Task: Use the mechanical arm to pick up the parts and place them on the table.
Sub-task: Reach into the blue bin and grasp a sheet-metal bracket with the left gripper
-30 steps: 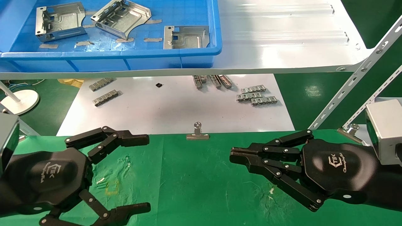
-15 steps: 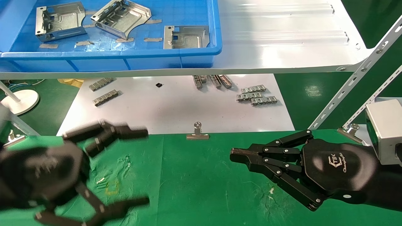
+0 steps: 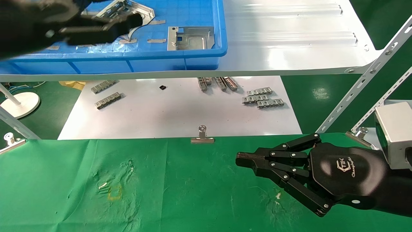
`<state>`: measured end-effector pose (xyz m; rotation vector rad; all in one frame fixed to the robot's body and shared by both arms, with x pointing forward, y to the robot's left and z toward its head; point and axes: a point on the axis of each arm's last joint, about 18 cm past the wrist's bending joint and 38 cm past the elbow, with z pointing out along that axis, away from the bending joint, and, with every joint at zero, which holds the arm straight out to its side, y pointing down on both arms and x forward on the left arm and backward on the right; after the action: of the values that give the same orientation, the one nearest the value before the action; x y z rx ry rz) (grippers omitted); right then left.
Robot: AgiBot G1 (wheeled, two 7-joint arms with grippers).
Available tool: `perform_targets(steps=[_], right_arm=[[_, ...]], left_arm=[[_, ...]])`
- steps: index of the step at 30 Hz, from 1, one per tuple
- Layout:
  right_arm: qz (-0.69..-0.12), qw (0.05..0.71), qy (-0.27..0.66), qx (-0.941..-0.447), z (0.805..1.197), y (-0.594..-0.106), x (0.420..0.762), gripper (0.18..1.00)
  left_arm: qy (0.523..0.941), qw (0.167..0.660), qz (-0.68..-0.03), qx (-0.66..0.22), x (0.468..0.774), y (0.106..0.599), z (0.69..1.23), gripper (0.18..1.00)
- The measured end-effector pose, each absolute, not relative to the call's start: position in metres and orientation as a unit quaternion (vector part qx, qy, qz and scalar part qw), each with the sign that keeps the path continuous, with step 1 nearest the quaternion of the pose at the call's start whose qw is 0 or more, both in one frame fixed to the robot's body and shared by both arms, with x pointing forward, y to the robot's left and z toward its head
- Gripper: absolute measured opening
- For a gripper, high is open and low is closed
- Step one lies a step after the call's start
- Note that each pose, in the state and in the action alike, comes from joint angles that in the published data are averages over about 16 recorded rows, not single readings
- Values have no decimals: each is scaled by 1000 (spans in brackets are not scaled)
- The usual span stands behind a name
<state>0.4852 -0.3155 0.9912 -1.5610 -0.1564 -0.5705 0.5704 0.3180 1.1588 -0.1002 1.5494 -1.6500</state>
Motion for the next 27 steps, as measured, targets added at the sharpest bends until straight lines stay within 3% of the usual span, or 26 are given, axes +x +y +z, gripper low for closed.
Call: perform_targets(steps=[12, 27], right_arm=[[-253, 671, -69, -693, 991, -316, 485, 191], [-253, 671, -69, -693, 991, -316, 485, 191]], left_arm=[[625, 489, -584, -172, 656, 311, 1223, 1001], [629, 513, -534, -237, 683, 325, 1222, 962]])
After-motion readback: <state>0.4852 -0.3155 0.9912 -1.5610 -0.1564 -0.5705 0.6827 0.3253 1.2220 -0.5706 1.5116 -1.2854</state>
